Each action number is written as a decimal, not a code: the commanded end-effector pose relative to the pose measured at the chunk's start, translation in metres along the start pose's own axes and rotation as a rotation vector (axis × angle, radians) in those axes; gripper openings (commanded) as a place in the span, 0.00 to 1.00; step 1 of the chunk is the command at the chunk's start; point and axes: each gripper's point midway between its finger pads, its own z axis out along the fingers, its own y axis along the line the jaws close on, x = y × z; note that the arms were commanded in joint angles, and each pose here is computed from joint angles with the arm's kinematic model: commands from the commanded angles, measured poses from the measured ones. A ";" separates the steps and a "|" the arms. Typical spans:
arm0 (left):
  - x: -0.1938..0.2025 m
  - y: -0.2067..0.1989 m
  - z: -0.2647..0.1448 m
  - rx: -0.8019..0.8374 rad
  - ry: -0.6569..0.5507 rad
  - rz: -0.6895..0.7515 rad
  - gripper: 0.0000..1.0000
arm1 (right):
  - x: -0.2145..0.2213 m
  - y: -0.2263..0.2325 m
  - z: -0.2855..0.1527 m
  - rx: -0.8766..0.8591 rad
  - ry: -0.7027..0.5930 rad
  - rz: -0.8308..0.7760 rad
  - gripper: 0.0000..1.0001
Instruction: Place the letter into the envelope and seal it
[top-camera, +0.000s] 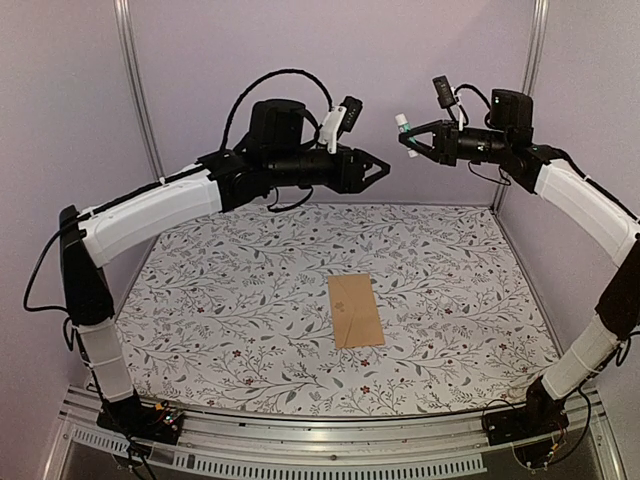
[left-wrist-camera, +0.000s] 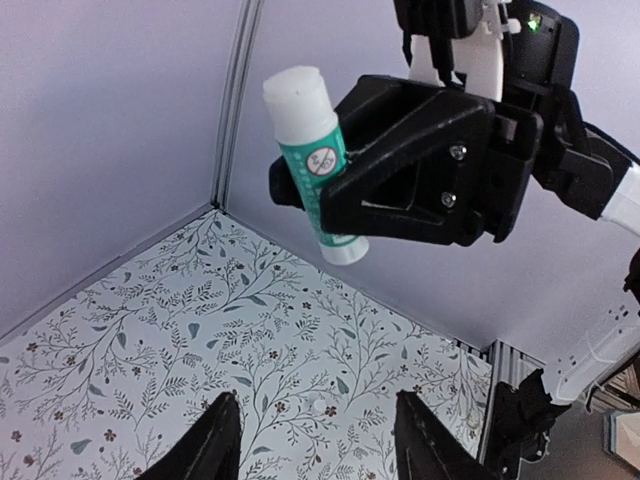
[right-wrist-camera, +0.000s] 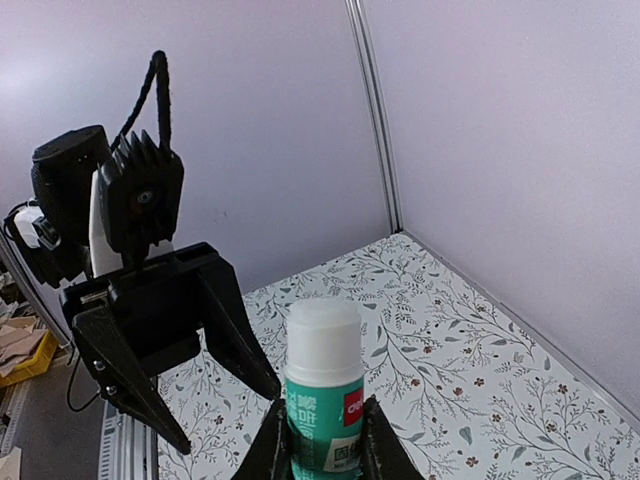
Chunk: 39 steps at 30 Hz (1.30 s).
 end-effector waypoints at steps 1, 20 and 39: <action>-0.013 -0.025 0.003 0.107 -0.046 0.022 0.52 | -0.028 0.020 -0.002 -0.093 -0.113 0.060 0.04; -0.036 -0.044 0.023 0.246 -0.168 0.049 0.42 | -0.011 0.044 0.019 -0.214 -0.078 0.156 0.08; -0.034 -0.027 0.018 0.231 -0.177 0.036 0.03 | -0.006 0.045 0.019 -0.225 -0.065 0.141 0.24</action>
